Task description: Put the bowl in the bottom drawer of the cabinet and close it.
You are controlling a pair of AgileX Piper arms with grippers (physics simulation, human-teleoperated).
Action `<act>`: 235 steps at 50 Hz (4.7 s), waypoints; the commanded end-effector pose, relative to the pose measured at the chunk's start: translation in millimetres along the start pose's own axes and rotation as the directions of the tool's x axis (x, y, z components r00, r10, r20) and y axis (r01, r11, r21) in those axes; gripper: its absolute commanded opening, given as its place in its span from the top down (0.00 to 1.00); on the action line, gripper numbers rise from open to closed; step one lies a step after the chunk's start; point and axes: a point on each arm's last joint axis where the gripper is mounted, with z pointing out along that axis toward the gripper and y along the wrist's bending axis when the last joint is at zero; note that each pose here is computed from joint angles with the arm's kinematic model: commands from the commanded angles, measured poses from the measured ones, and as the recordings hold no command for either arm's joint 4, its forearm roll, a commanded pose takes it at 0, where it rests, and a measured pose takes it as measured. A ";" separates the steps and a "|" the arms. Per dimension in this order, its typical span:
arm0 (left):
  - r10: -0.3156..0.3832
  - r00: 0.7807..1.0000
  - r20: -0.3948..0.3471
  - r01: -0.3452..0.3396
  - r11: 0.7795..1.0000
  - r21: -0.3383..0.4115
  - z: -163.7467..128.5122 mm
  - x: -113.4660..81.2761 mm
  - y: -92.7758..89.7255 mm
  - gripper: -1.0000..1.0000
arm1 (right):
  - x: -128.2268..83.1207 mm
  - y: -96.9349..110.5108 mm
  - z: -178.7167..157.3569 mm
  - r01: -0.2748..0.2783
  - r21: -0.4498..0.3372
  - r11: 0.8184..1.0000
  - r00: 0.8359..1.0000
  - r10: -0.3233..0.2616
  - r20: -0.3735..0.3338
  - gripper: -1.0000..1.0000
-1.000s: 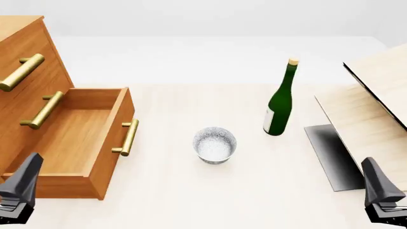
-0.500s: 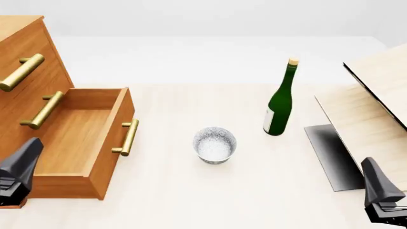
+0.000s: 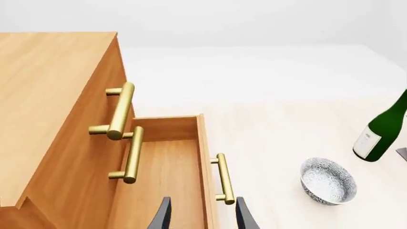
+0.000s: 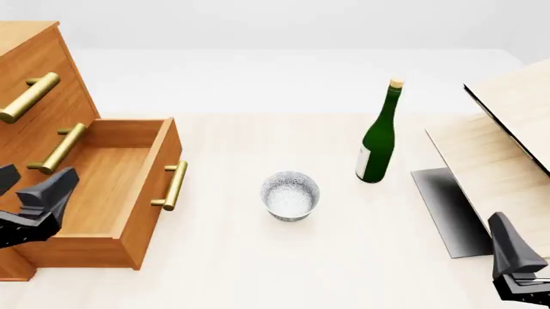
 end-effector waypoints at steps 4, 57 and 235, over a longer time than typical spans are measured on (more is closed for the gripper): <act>0.009 0.998 -0.069 -0.007 0.999 0.031 19.3 -1.4 -3.9 0.00 | 0.0 0.0 0.0 0.000 0.000 1.000 1.000 0.000 0.000 0.00; -0.068 0.955 -0.289 0.079 0.997 0.026 77.5 11.2 -10.2 0.00 | 0.0 0.0 0.0 0.000 0.000 1.000 1.000 0.000 0.000 0.00; -0.057 0.878 -0.475 0.150 0.976 0.159 118.8 70.0 -56.0 0.00 | 0.0 0.0 0.0 0.000 0.000 1.000 1.000 0.000 0.000 0.00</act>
